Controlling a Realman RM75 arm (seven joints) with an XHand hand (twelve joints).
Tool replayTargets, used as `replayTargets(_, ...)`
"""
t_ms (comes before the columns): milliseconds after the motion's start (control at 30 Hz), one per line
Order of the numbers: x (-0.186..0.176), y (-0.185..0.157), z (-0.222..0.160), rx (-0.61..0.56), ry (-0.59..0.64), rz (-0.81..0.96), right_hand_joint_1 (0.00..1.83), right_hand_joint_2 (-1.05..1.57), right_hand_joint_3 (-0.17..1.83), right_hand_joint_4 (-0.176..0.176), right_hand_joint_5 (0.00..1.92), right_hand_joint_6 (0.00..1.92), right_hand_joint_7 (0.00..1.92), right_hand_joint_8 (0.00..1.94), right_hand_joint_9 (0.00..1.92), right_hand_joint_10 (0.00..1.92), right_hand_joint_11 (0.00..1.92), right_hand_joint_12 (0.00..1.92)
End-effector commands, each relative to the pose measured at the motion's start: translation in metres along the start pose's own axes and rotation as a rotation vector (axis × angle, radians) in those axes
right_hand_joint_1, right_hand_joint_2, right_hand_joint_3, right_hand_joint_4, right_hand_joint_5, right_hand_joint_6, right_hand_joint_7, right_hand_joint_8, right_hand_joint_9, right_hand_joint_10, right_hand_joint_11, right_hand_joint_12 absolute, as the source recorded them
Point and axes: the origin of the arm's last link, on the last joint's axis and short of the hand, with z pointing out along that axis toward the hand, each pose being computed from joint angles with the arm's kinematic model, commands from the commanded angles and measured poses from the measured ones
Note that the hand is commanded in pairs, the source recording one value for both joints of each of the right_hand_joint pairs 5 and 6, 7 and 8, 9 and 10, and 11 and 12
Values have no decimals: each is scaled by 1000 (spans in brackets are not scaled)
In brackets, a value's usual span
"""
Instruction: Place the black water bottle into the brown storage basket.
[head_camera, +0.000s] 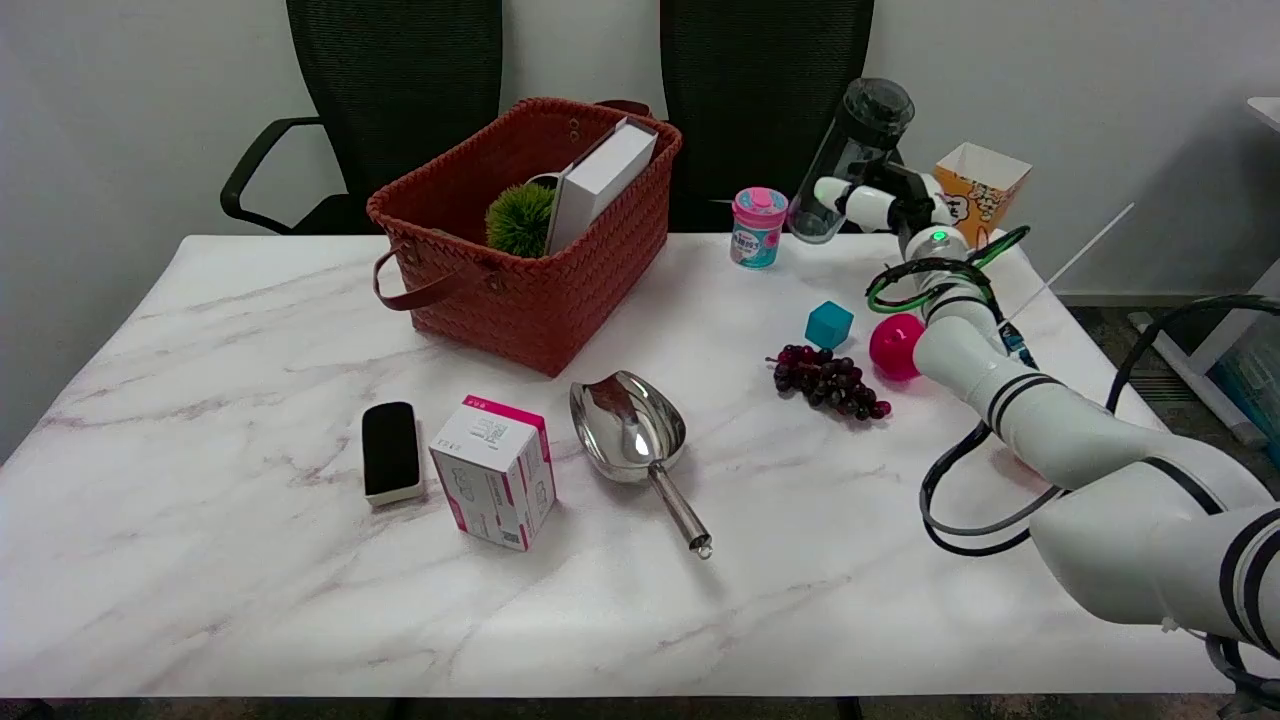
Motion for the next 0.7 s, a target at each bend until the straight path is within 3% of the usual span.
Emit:
replayTargets(33, -5, -55, 2, 161, -49, 22, 1158, 1009, 597, 0, 841, 841, 926, 926, 667, 667, 659, 659)
replayTargets(700, -42, -133, 8, 276, -173, 7, 1160, 1028, 590, 0, 838, 838, 961, 961, 708, 708, 687, 687)
